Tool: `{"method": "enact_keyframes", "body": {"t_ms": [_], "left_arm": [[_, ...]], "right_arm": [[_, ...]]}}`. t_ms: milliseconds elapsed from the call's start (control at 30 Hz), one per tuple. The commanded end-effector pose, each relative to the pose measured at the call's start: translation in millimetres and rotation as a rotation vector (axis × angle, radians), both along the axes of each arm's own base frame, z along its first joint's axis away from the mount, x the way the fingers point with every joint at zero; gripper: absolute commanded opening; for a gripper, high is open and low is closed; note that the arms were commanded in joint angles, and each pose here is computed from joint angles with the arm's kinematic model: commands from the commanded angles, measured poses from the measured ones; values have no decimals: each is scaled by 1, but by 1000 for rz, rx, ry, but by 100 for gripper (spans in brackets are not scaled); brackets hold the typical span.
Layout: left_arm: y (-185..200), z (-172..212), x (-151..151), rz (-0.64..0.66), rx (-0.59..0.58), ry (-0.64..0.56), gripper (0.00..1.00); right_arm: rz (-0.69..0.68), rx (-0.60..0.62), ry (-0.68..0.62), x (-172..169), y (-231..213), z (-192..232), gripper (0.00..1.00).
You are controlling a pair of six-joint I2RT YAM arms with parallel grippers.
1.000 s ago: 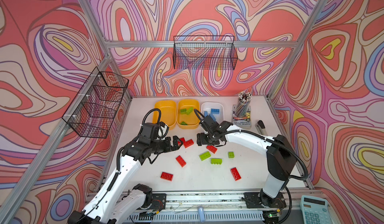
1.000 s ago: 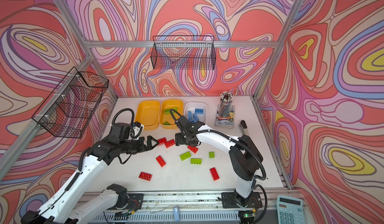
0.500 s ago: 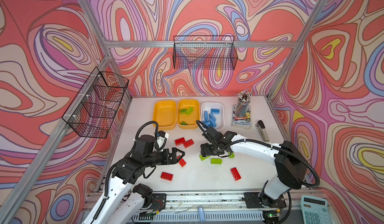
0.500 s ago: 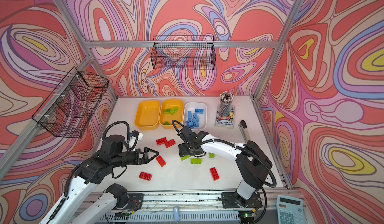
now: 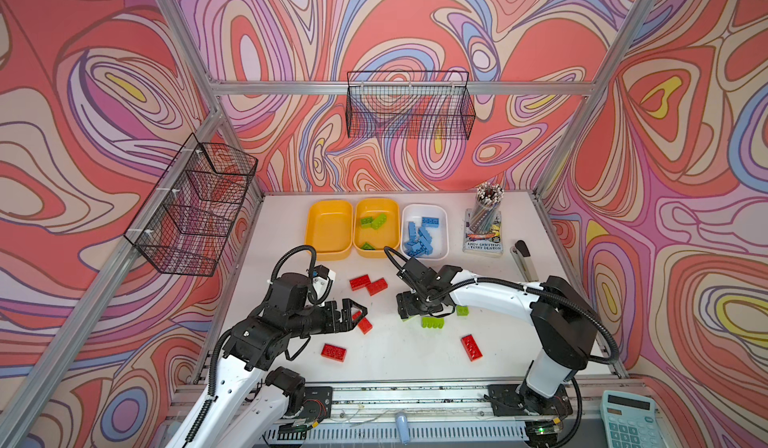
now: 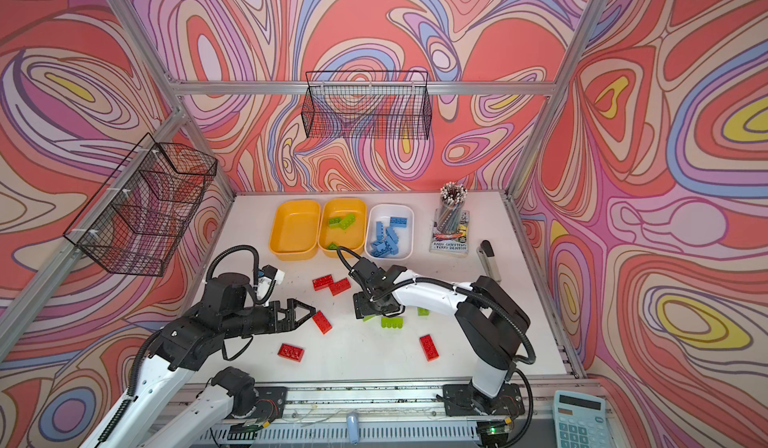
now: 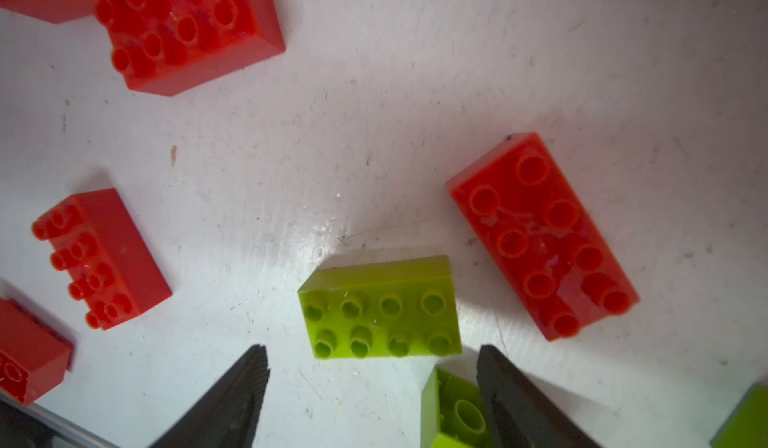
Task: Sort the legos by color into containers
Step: 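Lower the right gripper and close it on the lime-green brick, then carry the brick into the green-brick yellow tray and release while left gripper approaches red brick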
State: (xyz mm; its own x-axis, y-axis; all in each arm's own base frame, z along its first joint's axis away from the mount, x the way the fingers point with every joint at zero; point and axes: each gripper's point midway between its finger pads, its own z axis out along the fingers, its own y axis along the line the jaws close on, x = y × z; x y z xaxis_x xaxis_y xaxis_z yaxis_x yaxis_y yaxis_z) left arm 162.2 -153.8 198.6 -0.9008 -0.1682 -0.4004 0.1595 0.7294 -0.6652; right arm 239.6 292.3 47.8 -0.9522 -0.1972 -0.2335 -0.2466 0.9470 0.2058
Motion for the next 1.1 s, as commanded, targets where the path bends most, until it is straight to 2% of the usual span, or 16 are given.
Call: {"method": "enact_keyframes", "body": {"t_ms": [0,400,467,600,667,900,1067], "left_arm": [[4,-10,-4,17,27,43,100],[6,-13,-2,23,50,56,100],[7,-13,-1,28,56,56,100],[9,-14,1,39,66,58,100],[9,-15,3,43,74,57,100],[9,-15,15,42,117,51,100],[9,-15,28,37,160,48,100]], "right_arm": [[23,2,5,3,10,-4,83],[52,-39,38,5,14,-24,82],[54,-55,42,6,13,-27,78],[56,-81,53,5,10,-28,61],[55,-86,55,5,9,-27,56],[46,-73,20,18,20,-3,53],[33,-30,-22,44,35,24,52]]}}
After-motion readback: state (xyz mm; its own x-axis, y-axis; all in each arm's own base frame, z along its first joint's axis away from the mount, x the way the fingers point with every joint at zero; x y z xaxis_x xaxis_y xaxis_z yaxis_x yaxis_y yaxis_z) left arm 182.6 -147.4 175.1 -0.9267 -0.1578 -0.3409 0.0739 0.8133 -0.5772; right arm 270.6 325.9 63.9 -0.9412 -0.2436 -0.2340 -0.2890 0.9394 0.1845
